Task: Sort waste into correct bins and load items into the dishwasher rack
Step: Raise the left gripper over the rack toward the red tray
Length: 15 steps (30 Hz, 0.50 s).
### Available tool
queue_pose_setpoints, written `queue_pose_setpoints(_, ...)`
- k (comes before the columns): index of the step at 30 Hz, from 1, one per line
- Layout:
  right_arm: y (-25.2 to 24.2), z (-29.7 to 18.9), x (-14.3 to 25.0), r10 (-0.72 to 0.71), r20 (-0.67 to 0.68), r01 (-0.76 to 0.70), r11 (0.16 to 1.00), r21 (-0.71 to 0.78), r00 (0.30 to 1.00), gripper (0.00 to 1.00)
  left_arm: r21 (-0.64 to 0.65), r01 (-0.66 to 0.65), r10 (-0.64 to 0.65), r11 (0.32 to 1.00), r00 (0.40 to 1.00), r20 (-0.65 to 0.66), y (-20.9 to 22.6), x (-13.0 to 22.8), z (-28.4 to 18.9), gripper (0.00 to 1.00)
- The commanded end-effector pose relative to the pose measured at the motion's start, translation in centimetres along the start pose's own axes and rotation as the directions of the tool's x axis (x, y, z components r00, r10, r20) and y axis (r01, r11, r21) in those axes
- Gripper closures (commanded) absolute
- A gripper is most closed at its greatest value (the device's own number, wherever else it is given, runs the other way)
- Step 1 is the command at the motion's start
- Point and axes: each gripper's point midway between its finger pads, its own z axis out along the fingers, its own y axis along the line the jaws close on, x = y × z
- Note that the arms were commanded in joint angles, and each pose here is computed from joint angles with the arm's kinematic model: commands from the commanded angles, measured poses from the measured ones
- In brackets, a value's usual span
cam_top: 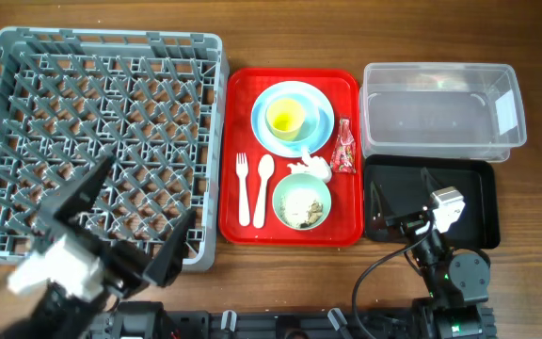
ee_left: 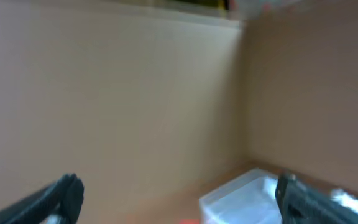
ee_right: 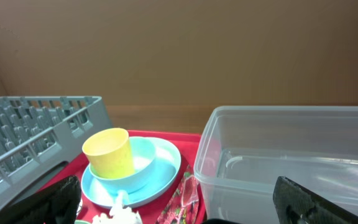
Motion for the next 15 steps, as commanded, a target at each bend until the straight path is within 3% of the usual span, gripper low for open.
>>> queue_pose_setpoints(1, 0.1, 0.0, 0.0, 0.004, 0.003, -0.004, 1.0, -0.004, 1.0, 0.0, 0.17, 0.207, -0.163, 0.963, 0.956, -0.242, -1.2, 0.0, 3.4, 0.0)
queue_pose_setpoints(5, 0.1, 0.0, 0.0, 0.004, 0.003, -0.004, 1.0, -0.004, 1.0, 0.0, 0.079, 0.414, -0.331, 0.907, 0.816, -0.474, 0.4, 2.1, 5.8, 0.0)
queue_pose_setpoints(8, 0.1, 0.0, 0.0, 0.004, 0.003, -0.004, 1.0, -0.004, 1.0, 0.0, 0.052, 0.492, -0.388, 0.869, 0.742, -0.547, 1.0, 3.4, 7.2, 0.0)
queue_pose_setpoints(11, 0.1, 0.0, 0.0, 0.004, 0.003, -0.004, 1.0, -0.004, 1.0, 0.0, 0.116, 0.593, -0.417, 0.797, 0.679, -0.604, 0.0, 4.2, 8.0, 0.0)
queue_pose_setpoints(15, 0.1, 0.0, 0.0, 0.004, 0.003, -0.004, 1.0, -0.004, 1.0, 0.0, 0.064, 0.66, -0.463, 0.749, 0.59, -0.662, 0.3, 6.2, 8.4, 0.01)
